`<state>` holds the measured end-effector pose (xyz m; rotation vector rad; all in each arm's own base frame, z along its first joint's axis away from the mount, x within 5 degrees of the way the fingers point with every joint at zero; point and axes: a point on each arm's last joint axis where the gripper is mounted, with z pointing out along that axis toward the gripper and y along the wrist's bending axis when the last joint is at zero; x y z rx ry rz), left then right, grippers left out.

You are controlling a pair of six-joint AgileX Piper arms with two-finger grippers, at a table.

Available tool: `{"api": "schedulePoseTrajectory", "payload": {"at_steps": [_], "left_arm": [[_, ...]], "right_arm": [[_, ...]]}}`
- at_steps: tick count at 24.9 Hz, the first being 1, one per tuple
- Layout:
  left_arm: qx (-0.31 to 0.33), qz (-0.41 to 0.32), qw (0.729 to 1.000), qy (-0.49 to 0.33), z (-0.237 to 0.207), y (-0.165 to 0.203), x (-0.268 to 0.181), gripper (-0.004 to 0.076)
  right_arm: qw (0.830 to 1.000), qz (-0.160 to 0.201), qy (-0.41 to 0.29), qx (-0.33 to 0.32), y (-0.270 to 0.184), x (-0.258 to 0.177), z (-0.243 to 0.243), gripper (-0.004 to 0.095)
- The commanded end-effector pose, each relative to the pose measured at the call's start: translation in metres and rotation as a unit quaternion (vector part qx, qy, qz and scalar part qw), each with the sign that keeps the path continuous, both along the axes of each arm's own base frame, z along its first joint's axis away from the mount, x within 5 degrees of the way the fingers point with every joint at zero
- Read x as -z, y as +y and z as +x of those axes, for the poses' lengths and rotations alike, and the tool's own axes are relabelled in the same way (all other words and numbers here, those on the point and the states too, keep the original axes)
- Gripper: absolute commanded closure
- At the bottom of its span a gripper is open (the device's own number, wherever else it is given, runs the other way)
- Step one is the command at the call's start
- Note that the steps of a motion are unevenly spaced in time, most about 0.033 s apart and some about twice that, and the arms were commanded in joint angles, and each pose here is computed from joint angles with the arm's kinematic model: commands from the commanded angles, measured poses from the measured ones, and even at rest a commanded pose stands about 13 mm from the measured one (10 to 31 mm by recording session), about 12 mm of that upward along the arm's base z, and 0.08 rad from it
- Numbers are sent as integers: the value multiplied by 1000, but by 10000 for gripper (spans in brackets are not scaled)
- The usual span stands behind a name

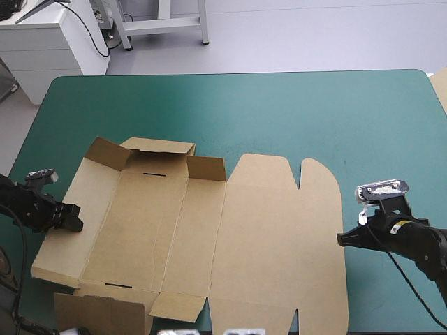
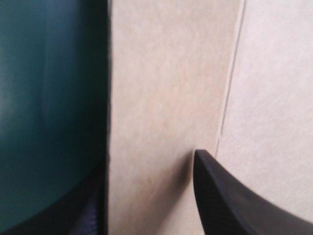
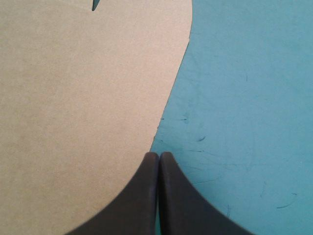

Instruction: Fold the box

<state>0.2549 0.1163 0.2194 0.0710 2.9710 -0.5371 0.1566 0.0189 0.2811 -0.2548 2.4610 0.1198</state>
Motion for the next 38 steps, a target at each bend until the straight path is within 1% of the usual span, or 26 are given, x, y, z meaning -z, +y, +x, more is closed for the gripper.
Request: {"api": "schedulePoseTrajectory", "payload": {"at_steps": [1, 10, 13, 17, 20, 22, 26, 33, 35, 37, 38], "left_arm": [[-3, -63, 998, -15, -1, -12, -16, 416], [-29, -66, 997, -3, -6, -15, -18, 433], [-19, -41, 999, 12, -15, -15, -17, 433], [-21, -31, 999, 1, -18, -17, -25, 435], [-29, -30, 999, 2, -19, -19, -27, 464], [-20, -33, 999, 6, -20, -24, -25, 466], [29, -26, 999, 38, -24, -42, -11, 466], [34, -22, 999, 34, -23, -43, -13, 467], [38, -14, 998, 39, -24, -41, -13, 484], [39, -12, 998, 40, -24, -41, -12, 527], [39, -13, 998, 39, -24, -41, -12, 563]], "right_arm": [[999, 6, -38, 8, -1, -12, 3, 929], [999, 10, -41, 8, -1, -13, 3, 929], [999, 10, -46, 7, -1, -14, 4, 929], [999, 11, -51, 8, -1, -15, 4, 929], [998, 9, -57, 7, -1, -16, 5, 929], [998, 9, -64, 8, -1, -17, 6, 929], [997, 10, -71, 9, -1, -17, 7, 929], [998, 10, -69, 9, -1, -17, 7, 929], [998, 9, -68, 9, -1, -17, 7, 929], [998, 9, -68, 9, -1, -17, 7, 929], [998, 9, -68, 9, -1, -17, 7, 929]]}}
